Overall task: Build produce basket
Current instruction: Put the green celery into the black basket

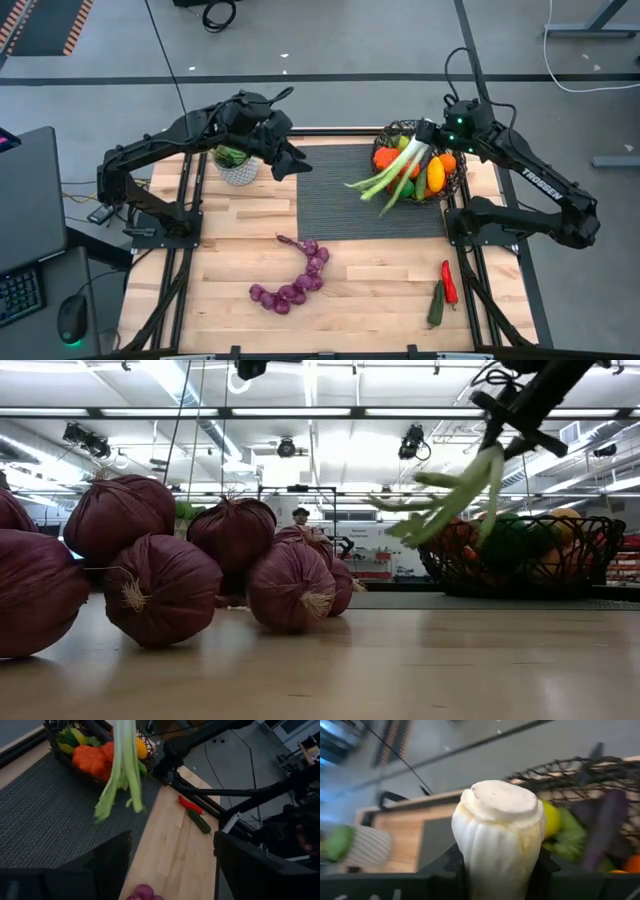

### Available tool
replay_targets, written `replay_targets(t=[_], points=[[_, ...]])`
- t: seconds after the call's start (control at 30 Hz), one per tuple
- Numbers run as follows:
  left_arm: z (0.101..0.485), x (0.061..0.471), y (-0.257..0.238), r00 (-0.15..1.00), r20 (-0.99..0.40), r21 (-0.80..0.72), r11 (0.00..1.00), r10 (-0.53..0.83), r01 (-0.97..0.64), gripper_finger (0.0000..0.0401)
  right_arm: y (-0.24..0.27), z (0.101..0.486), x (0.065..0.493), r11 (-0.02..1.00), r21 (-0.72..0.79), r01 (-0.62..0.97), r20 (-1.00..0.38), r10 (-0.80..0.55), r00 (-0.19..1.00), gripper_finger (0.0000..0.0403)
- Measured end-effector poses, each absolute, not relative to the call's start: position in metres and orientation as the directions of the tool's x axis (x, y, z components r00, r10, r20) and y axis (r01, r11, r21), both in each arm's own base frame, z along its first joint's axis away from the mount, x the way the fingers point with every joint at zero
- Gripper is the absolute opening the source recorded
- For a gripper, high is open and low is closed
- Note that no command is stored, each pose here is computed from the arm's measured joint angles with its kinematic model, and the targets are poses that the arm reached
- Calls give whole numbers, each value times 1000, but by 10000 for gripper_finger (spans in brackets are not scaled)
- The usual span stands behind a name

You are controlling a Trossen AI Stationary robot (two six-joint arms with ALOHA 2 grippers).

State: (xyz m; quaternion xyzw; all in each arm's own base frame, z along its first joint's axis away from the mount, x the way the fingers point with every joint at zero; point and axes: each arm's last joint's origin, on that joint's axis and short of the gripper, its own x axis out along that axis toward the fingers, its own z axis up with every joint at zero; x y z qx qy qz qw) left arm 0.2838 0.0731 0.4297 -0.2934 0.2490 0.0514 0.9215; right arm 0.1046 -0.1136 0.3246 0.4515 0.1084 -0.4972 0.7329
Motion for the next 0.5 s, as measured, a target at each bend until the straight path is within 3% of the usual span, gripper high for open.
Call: replay_targets(t=[0.13, 0.5], points=[[429, 284, 72, 868, -493, -534, 807, -56, -252, 290, -112, 318, 102, 124, 469, 874, -669, -597, 443, 168], [425, 286, 50, 834, -537, -549, 803, -124, -234, 290, -112, 316, 98, 88, 366, 926, -684, -649, 332, 334]])
